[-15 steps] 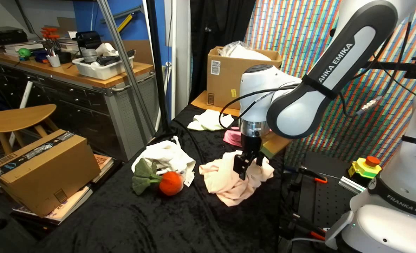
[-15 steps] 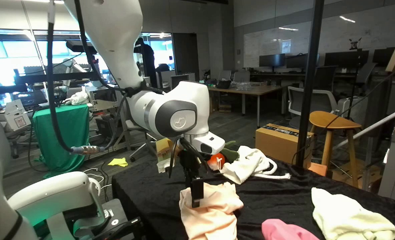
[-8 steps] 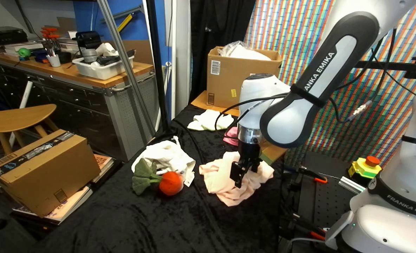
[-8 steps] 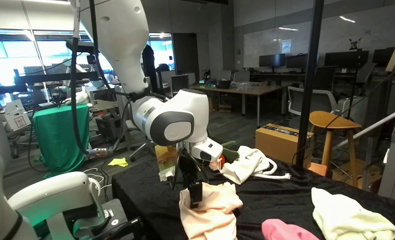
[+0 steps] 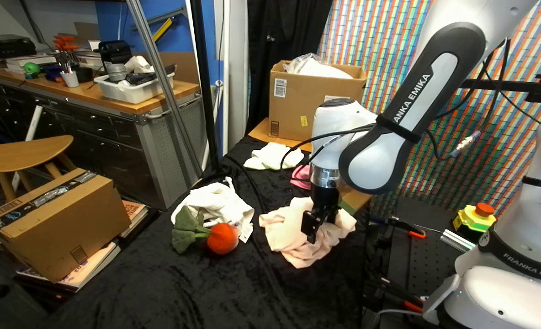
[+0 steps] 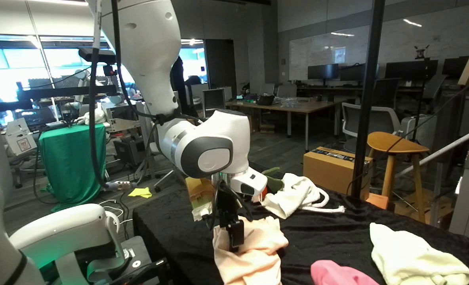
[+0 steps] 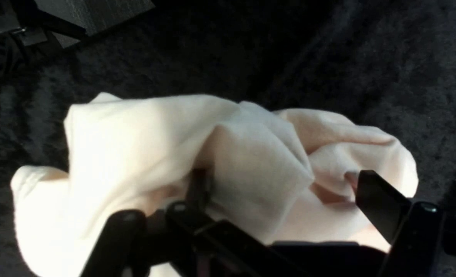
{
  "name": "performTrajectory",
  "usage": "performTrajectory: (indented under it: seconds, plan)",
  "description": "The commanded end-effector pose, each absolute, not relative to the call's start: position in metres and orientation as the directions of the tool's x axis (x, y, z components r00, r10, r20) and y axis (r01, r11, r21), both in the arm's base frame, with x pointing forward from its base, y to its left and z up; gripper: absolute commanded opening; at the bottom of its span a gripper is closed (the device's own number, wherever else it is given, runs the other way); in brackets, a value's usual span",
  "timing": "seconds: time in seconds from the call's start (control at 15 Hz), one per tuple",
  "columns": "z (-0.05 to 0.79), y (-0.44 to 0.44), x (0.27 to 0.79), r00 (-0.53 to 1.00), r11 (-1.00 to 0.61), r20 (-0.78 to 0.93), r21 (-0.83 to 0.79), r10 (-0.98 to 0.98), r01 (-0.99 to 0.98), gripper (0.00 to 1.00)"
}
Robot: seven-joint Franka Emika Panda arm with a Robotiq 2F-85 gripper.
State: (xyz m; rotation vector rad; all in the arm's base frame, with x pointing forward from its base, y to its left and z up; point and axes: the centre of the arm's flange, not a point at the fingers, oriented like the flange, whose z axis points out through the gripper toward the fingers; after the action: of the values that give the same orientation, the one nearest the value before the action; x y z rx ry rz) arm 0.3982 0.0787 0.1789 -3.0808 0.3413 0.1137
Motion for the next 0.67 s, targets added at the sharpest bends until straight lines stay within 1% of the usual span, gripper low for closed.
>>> performTrajectory:
  seconds: [0.0, 0.33, 0.6]
  plan:
    - [0.187, 0.063, 0.400, 0.970, -0.971, -0.026, 0.017, -0.240, -0.240, 1.00]
    - [0.184, 0.047, 0.405, 0.965, -0.963, -0.011, 0.065, -0.262, -0.261, 1.00]
    - [0.180, 0.049, 0.408, 0.965, -0.964, -0.022, 0.049, -0.262, -0.261, 1.00]
